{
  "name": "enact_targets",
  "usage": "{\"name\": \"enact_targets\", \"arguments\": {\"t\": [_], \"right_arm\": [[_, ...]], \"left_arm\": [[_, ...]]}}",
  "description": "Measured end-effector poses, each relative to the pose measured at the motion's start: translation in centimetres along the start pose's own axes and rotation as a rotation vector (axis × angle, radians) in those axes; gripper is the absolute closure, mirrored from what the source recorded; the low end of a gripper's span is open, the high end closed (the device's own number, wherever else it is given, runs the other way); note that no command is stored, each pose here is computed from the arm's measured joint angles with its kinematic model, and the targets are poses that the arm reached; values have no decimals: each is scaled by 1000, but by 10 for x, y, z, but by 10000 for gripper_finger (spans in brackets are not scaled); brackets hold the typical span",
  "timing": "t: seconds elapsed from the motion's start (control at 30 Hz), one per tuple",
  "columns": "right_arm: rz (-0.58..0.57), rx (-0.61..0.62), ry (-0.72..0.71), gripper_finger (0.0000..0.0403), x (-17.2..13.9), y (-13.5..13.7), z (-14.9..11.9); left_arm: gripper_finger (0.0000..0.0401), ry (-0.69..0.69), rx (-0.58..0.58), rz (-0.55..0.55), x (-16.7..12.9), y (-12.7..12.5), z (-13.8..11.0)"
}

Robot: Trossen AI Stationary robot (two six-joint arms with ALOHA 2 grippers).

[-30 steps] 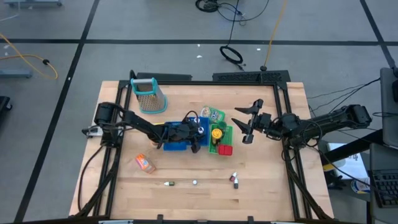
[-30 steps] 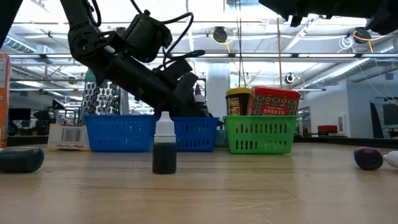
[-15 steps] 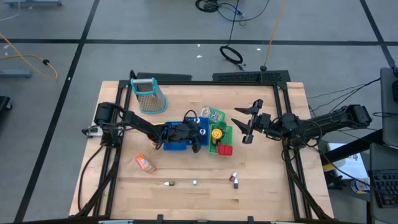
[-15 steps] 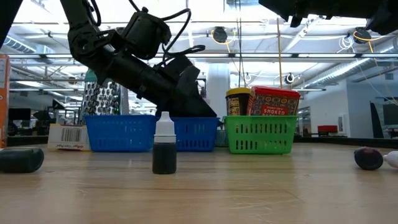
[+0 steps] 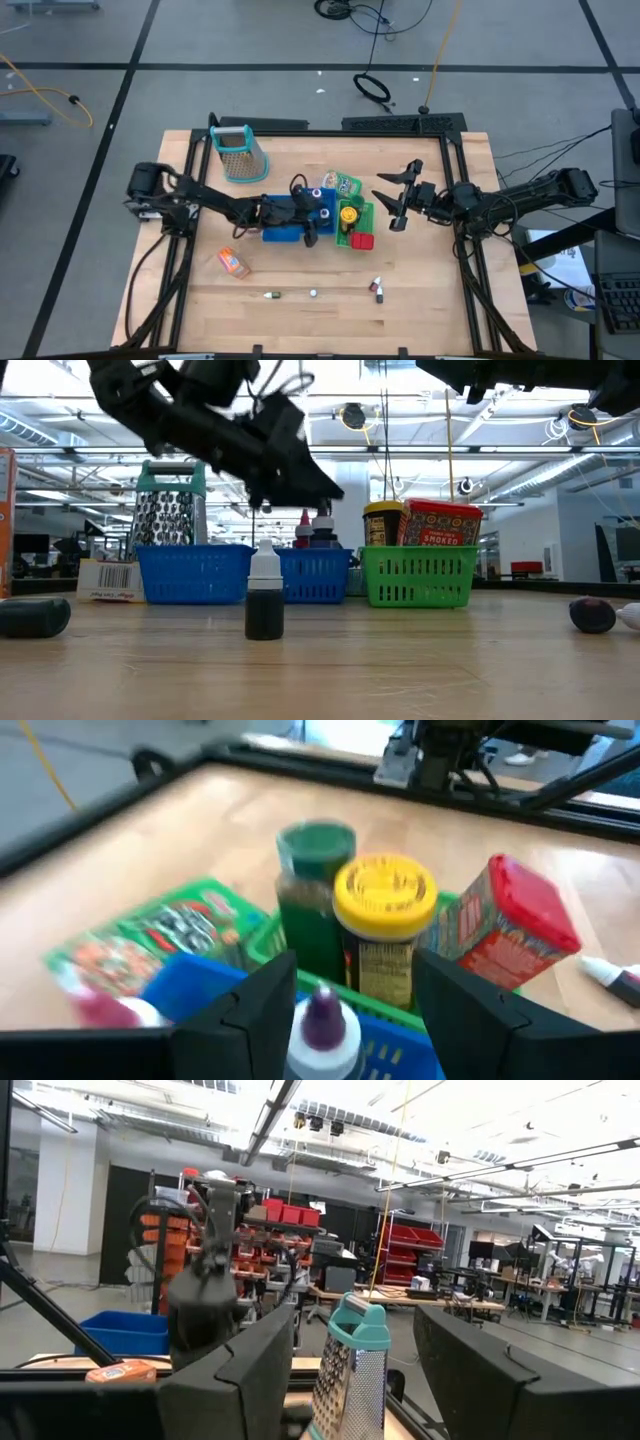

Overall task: Pick & Place Kitchen Items
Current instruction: Put the small white food coloring bottle into the right blue bin

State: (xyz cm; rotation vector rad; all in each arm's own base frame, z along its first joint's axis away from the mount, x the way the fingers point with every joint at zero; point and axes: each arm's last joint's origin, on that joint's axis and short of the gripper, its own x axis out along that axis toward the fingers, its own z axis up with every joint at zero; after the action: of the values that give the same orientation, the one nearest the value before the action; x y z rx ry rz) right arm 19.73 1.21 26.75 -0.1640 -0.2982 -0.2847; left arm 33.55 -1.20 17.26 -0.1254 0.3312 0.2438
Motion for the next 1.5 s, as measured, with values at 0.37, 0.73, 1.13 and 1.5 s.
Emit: {"name": "enact_targets", "arguments": {"t": [0.37,0.73,1.13,1.5], "right_arm": [[0,0,0,202,0,0,0],[-4,7,-8,202,0,0,1],[-3,35,-8,202,0,0,1],[-4,51,-15,202,0,0,2]], "left_arm": [[199,60,119,-98,-60,-21,32],[199,197,228,-401,-98,-85,4],[199,215,195,-387,-81,-123,-41],[199,271,175,-389,-55,-130,-81]]}}
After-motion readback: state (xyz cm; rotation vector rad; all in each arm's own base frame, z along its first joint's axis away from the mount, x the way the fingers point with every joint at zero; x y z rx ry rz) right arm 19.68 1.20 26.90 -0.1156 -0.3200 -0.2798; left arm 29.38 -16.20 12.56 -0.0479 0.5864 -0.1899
